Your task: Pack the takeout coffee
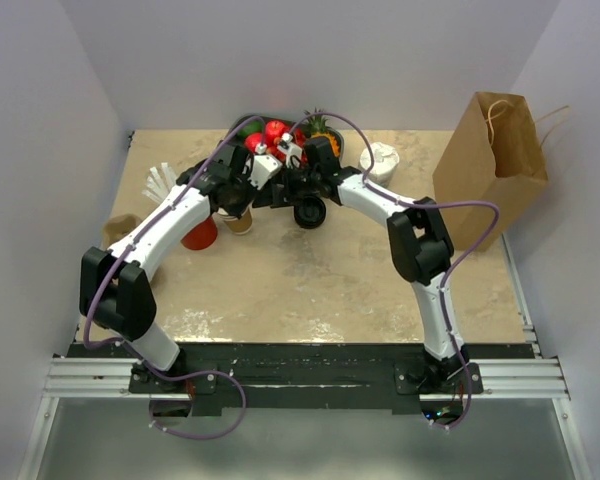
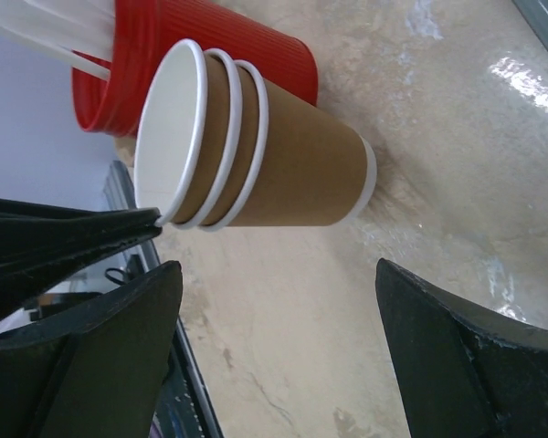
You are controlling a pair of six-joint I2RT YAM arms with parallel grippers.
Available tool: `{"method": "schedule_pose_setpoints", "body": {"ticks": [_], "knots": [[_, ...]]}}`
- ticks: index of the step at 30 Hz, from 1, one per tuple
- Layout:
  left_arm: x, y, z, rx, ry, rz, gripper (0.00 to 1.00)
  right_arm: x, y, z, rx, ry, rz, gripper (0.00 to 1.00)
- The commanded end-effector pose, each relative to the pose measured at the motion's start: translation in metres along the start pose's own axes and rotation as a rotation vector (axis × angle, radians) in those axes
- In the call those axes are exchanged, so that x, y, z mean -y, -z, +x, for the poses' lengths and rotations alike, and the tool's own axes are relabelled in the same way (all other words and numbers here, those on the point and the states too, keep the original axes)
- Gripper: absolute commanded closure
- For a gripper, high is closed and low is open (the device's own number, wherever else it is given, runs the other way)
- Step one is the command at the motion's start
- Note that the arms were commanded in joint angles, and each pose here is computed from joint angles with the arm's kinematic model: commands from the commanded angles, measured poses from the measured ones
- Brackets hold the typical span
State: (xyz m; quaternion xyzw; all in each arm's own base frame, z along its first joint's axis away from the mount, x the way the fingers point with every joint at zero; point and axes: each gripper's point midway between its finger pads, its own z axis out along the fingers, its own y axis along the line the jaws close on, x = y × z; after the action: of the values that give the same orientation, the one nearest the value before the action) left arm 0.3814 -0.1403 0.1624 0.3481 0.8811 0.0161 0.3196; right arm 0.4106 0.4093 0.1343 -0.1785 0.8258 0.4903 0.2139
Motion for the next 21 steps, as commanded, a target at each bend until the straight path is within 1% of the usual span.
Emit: {"method": "schedule_pose_setpoints", "body": {"ticks": [1, 12, 21], "knots": [[-0.012, 0.022, -0.020, 0.067, 0.038, -0.042, 1.00, -0.033, -0.001, -0.027, 0.060, 0.006, -0.130, 0.11], [-0.010, 0.025, -0.031, 0.094, 0.045, -0.017, 1.00, -0.027, -0.010, -0.030, 0.071, -0.023, -0.134, 0.10], [-0.011, 0.029, -0.037, 0.108, 0.051, -0.012, 1.00, -0.005, -0.022, -0.026, 0.067, -0.074, -0.065, 0.11]]}}
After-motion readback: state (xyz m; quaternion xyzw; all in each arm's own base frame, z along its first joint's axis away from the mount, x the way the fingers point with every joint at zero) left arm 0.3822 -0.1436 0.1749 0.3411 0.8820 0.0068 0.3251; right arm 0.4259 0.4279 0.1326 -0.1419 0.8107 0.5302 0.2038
